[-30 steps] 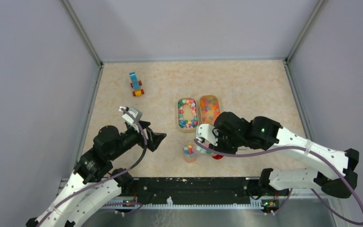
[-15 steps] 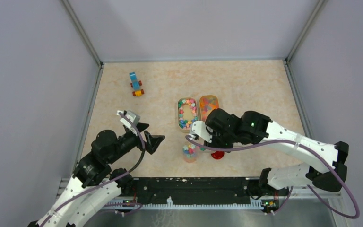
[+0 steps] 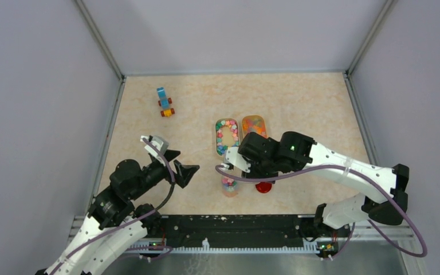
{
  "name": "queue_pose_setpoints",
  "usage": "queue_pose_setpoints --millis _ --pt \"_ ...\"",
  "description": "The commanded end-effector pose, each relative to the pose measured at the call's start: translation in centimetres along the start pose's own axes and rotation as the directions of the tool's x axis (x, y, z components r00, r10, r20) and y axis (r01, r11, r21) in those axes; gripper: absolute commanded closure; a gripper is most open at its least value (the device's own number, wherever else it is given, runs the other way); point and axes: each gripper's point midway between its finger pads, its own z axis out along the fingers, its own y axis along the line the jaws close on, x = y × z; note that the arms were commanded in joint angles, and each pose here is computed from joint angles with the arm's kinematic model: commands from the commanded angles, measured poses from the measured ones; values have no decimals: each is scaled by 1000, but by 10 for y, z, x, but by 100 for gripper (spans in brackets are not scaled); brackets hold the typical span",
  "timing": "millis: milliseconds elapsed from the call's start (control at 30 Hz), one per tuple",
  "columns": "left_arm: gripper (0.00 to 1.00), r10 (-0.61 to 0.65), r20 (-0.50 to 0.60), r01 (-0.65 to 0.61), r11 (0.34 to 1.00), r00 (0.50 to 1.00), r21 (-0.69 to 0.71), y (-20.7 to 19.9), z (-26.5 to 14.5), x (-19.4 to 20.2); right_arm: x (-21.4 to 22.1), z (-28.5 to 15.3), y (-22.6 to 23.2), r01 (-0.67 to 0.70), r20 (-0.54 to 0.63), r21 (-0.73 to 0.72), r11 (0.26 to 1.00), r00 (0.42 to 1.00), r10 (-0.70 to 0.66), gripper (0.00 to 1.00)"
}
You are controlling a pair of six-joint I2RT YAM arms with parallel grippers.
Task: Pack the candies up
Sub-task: Place the fake candies in the packing bottle, then scoop the fake candies from the storage box.
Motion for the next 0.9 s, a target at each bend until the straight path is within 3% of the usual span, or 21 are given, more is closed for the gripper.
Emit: queue_pose_setpoints --millis 0,467,867 --pt "1 9 45 -10 1000 999 12 -2 1 -9 -8 -15 -9 -21 13 52 998 1000 20 100" --pt "1 11 54 -12 1000 998 26 -5 -1 -10 -25 -23 -34 -119 34 168 979 993 115 100" --pt "1 11 53 -13 999 999 32 -6 -1 -10 -40 4 -63 -280 66 163 946 960 273 100"
